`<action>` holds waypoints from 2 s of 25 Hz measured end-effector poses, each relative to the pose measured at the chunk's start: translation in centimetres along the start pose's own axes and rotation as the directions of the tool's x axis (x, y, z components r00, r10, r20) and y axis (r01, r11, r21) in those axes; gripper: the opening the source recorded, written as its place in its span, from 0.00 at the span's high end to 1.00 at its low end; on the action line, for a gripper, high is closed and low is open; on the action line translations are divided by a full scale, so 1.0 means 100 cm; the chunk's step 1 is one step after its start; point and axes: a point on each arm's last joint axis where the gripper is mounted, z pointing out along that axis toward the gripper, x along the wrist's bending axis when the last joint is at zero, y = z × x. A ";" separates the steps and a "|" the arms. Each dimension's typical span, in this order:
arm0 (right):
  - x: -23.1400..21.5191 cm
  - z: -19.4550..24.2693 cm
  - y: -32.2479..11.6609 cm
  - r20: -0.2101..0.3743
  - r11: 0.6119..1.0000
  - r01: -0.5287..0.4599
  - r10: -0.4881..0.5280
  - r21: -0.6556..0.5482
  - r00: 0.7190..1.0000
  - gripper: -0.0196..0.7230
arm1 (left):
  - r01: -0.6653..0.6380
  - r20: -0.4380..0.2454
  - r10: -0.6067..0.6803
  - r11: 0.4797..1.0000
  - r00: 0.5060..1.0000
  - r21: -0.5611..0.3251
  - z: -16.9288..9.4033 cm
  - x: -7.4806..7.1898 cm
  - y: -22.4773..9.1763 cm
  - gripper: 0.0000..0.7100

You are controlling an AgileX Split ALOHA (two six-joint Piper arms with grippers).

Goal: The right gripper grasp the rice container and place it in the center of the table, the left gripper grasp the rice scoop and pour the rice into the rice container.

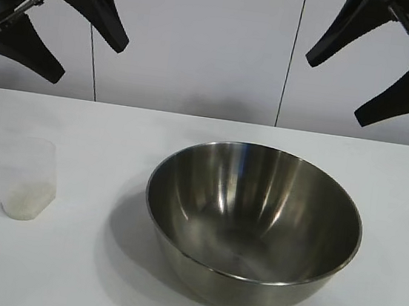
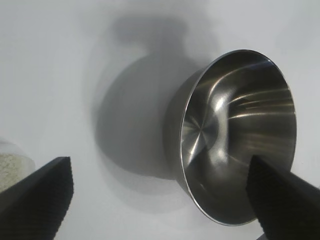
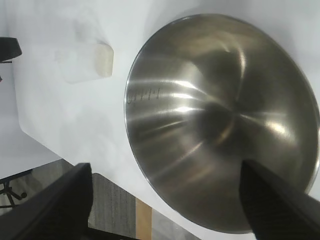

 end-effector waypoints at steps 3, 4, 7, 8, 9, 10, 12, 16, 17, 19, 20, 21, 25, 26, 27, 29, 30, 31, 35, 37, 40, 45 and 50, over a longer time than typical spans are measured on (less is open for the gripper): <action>0.000 0.000 0.000 0.003 1.000 0.001 -0.001 0.001 1.000 0.22 | 0.000 0.000 0.000 1.000 1.000 0.000 0.000 0.000 0.000 0.05; 0.000 0.000 0.000 0.005 1.000 0.003 -0.003 0.001 1.000 0.22 | 0.000 0.000 0.000 1.000 1.000 0.000 0.000 0.000 0.000 0.05; -0.001 0.000 0.000 0.008 1.000 0.024 -0.024 0.003 1.000 0.22 | 0.000 0.000 0.000 1.000 1.000 0.000 0.000 0.000 0.000 0.05; 0.000 0.000 0.000 0.009 0.999 0.032 -0.032 0.006 0.999 0.22 | 0.000 0.000 0.000 1.000 1.000 0.000 0.000 0.000 0.000 0.05; 0.000 -0.002 0.000 0.015 0.999 0.045 -0.045 0.008 0.999 0.22 | 0.000 0.000 0.000 1.000 1.000 0.000 0.000 0.000 0.000 0.05; 0.001 -0.004 0.001 0.022 0.998 0.060 -0.060 0.017 0.998 0.22 | 0.000 0.000 0.000 1.000 1.000 0.000 0.000 0.000 0.000 0.05; 0.002 -0.011 0.002 0.069 0.995 0.100 -0.102 0.028 0.992 0.22 | 0.000 0.000 0.000 1.000 1.000 0.000 0.000 0.000 0.000 0.05; -0.008 -0.024 -0.001 0.265 0.990 0.131 -0.141 0.058 0.954 0.22 | 0.000 0.000 0.000 1.000 1.000 0.000 0.000 0.000 0.000 0.05; -0.012 -0.025 -0.003 0.303 0.990 0.124 -0.139 0.068 0.943 0.22 | 0.000 0.000 0.000 1.000 1.000 0.000 0.000 0.000 0.000 0.05; -0.020 -0.022 -0.007 0.350 0.989 0.113 -0.141 0.098 0.926 0.22 | 0.000 0.000 0.000 1.000 1.000 0.000 0.000 0.000 0.000 0.05; -0.024 -0.019 -0.011 0.355 0.988 0.103 -0.138 0.115 0.925 0.22 | 0.000 0.000 0.000 1.000 1.000 0.000 0.000 0.000 0.000 0.05; -0.027 -0.015 -0.014 0.354 0.987 0.094 -0.135 0.130 0.925 0.22 | 0.000 0.000 0.000 1.000 1.000 0.000 0.000 0.000 0.000 0.05; -0.044 0.007 -0.020 0.355 0.986 0.079 -0.127 0.145 0.926 0.22 | 0.000 0.000 0.000 1.000 1.000 -0.001 0.000 0.000 0.000 0.05; -0.049 0.013 -0.019 0.353 0.987 0.076 -0.122 0.141 0.928 0.22 | 0.000 0.000 0.000 1.000 1.000 -0.001 0.000 0.000 0.000 0.05; -0.054 0.020 -0.020 0.348 0.987 0.071 -0.117 0.143 0.930 0.22 | 0.000 0.000 0.000 1.000 1.000 -0.001 0.000 0.000 0.000 0.05; -0.062 0.033 -0.019 0.336 0.990 0.071 -0.109 0.122 0.936 0.22 | 0.000 -0.001 0.000 1.000 1.000 -0.001 0.000 0.000 0.000 0.05; -0.065 0.039 -0.018 0.326 0.992 0.067 -0.100 0.111 0.940 0.22 | 0.000 -0.001 0.000 1.000 1.000 -0.001 0.000 0.000 0.000 0.05; -0.068 0.044 -0.017 0.315 0.992 0.064 -0.095 0.105 0.944 0.22 | 0.000 -0.001 0.000 1.000 1.000 -0.001 0.000 0.000 0.000 0.05; -0.076 0.064 -0.011 0.261 0.994 0.042 -0.066 0.096 0.963 0.26 | 0.000 -0.001 0.000 1.000 1.000 -0.001 0.000 0.000 0.000 0.05; -0.080 0.078 -0.010 0.254 0.992 0.041 -0.070 0.117 0.965 0.27 | 0.000 -0.001 0.000 1.000 1.000 -0.002 0.000 0.000 0.000 0.05; -0.079 0.102 -0.012 0.254 0.987 0.053 -0.091 0.155 0.963 0.28 | 0.000 -0.001 0.000 1.000 1.000 -0.002 0.000 0.000 0.000 0.05; -0.066 0.128 -0.017 0.250 0.975 0.103 -0.151 0.195 0.956 0.70 | 0.000 -0.001 0.000 1.000 1.000 -0.002 0.000 0.000 0.000 0.05; -0.059 0.121 -0.020 0.235 0.967 0.116 -0.169 0.225 0.957 0.93 | 0.000 -0.001 0.000 1.000 1.000 -0.003 0.000 0.000 0.000 0.05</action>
